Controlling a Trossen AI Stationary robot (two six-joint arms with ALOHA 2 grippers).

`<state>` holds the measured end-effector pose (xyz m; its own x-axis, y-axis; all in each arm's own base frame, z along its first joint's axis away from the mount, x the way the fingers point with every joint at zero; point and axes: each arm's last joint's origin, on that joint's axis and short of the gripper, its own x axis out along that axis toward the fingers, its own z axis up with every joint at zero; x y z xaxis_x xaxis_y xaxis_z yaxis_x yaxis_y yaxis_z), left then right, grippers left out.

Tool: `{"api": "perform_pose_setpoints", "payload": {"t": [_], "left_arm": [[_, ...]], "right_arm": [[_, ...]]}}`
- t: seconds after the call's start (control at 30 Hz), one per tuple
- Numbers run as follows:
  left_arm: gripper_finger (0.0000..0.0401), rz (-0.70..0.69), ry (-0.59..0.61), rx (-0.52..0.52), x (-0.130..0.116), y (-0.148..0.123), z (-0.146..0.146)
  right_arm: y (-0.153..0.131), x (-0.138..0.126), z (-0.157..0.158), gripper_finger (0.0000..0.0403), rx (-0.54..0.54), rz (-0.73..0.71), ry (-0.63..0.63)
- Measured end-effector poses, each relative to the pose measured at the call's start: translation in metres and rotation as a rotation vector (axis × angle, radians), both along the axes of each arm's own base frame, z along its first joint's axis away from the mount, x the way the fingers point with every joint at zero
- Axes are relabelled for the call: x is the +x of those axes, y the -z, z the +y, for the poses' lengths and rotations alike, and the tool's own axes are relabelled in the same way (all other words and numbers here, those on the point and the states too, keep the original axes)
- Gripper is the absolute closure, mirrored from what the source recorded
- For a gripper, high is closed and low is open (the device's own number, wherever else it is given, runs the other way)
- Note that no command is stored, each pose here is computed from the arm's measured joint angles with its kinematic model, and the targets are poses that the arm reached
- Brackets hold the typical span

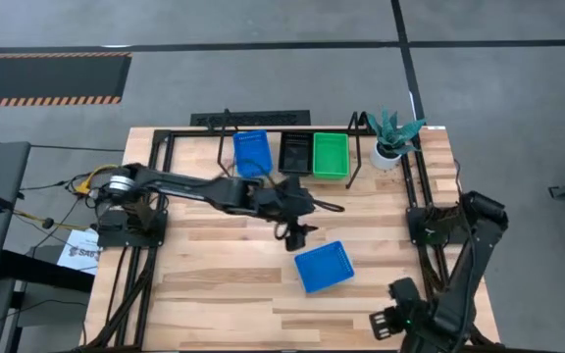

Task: Stack baskets on shelf by color
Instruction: Stack the blue bin on top of the other blue bin on the shelf

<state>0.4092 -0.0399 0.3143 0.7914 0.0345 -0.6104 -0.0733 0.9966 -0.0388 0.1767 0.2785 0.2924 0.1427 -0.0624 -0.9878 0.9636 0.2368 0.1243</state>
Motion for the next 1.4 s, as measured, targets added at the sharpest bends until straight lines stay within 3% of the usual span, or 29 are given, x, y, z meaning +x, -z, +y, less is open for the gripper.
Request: {"api": "perform_pose_setpoints", "payload": {"t": [0.13, 0.27, 0.37, 0.53, 0.7, 0.87, 1.1, 1.27, 1.4], "left_arm": [[0.0141, 0.129, 0.034, -0.087, 0.011, 0.03, -0.001], [0.014, 0.188, 0.123, -0.248, 0.008, 0.03, -0.003], [0.014, 0.212, 0.15, -0.316, -0.003, 0.018, -0.003], [0.014, 0.169, 0.14, -0.313, -0.028, -0.015, -0.001], [0.014, 0.092, 0.067, -0.301, -0.054, -0.048, 0.002], [0.014, 0.032, 0.024, -0.248, -0.072, -0.069, 0.004], [0.014, 0.06, -0.059, -0.119, -0.079, -0.068, 0.009], [0.014, 0.159, -0.106, -0.068, -0.073, -0.051, 0.011], [0.014, 0.273, -0.205, -0.06, -0.071, -0.021, 0.015]], "right_arm": [[0.016, 0.004, -0.005, 0.0244, -0.015, 0.039, 0.018], [0.043, 0.016, -0.021, 0.0244, -0.082, 0.076, 0.046], [0.065, 0.03, -0.038, 0.0244, -0.102, 0.096, 0.032], [0.102, 0.059, -0.066, 0.0244, -0.067, 0.056, -0.052], [0.128, 0.076, -0.114, 0.0244, -0.195, 0.072, -0.075], [0.127, 0.109, -0.158, 0.0244, -0.403, -0.011, -0.225], [0.104, 0.159, -0.185, 0.0244, -0.404, -0.204, -0.506], [0.078, 0.157, -0.175, 0.0244, -0.396, -0.159, -0.549], [0.063, 0.134, -0.152, 0.0244, -0.369, -0.02, -0.532]]}}
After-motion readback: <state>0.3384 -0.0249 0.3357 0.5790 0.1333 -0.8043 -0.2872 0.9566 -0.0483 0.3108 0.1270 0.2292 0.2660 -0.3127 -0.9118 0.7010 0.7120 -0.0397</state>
